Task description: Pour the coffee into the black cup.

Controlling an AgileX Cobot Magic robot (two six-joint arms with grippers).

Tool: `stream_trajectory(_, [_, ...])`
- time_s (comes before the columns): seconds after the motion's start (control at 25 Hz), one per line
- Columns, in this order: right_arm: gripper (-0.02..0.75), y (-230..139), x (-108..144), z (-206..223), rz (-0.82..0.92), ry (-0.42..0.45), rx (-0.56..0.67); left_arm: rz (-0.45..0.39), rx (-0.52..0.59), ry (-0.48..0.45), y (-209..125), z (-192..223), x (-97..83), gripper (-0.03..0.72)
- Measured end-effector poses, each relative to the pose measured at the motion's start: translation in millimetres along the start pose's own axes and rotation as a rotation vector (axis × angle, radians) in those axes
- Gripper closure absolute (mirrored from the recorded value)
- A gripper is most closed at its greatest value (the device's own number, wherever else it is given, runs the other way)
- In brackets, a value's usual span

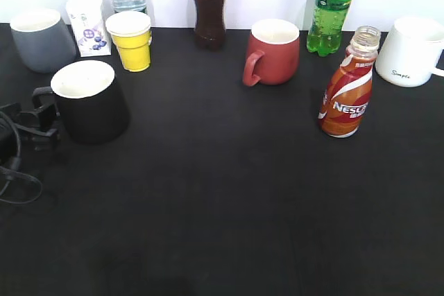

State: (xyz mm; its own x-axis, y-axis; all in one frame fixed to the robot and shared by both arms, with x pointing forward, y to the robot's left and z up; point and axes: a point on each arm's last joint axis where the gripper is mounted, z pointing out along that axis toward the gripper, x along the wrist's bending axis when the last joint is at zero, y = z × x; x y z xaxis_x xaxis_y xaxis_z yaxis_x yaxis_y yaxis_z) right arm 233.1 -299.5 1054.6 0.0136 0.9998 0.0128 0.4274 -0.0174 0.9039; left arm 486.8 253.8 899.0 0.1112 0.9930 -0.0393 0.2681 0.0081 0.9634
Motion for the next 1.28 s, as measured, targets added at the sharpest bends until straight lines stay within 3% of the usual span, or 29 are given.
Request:
stream_trajectory(0.32, [0.183,0.0,0.0,0.0,0.000,0.000,0.000,-0.010,-0.022,0.007,8.6,10.7,-0.9,0.205])
stream_trajectory(0.44, [0.183,0.0,0.0,0.0,0.000,0.000,0.000,-0.017,-0.006,0.040,10.0,15.9,10.6,0.205])
stream_trajectory(0.52, [0.183,0.0,0.0,0.0,0.000,0.000,0.000,0.010,-0.005,0.016,11.5,18.4,17.0,0.205])
stream_trajectory(0.68, [0.183,0.0,0.0,0.0,0.001,0.000,0.000,0.065,-0.009,-0.068,10.4,41.3,13.2,0.219])
stream_trajectory(0.76, [0.183,0.0,0.0,0.0,0.001,0.000,0.000,0.075,-0.024,-0.084,11.9,55.8,12.3,0.316])
stream_trajectory(0.84, [0.183,0.0,0.0,0.0,0.001,0.000,0.000,0.077,-0.066,-0.089,17.8,61.8,11.7,0.559])
stream_trajectory(0.88, [0.183,0.0,0.0,0.0,0.001,0.000,0.000,0.081,-0.070,-0.090,18.2,61.8,11.5,0.643])
stream_trajectory(0.96, [0.183,0.0,0.0,0.0,0.001,0.000,0.000,0.079,-0.082,-0.091,18.5,60.6,11.4,0.646])
stream_trajectory(1.04, [0.183,0.0,0.0,0.0,0.001,0.000,0.000,0.022,-0.107,-0.105,19.4,51.9,10.3,0.646])
stream_trajectory(1.28, [0.183,0.0,0.0,0.0,0.001,0.000,0.000,0.089,-0.190,-0.346,43.1,30.6,-19.0,0.646])
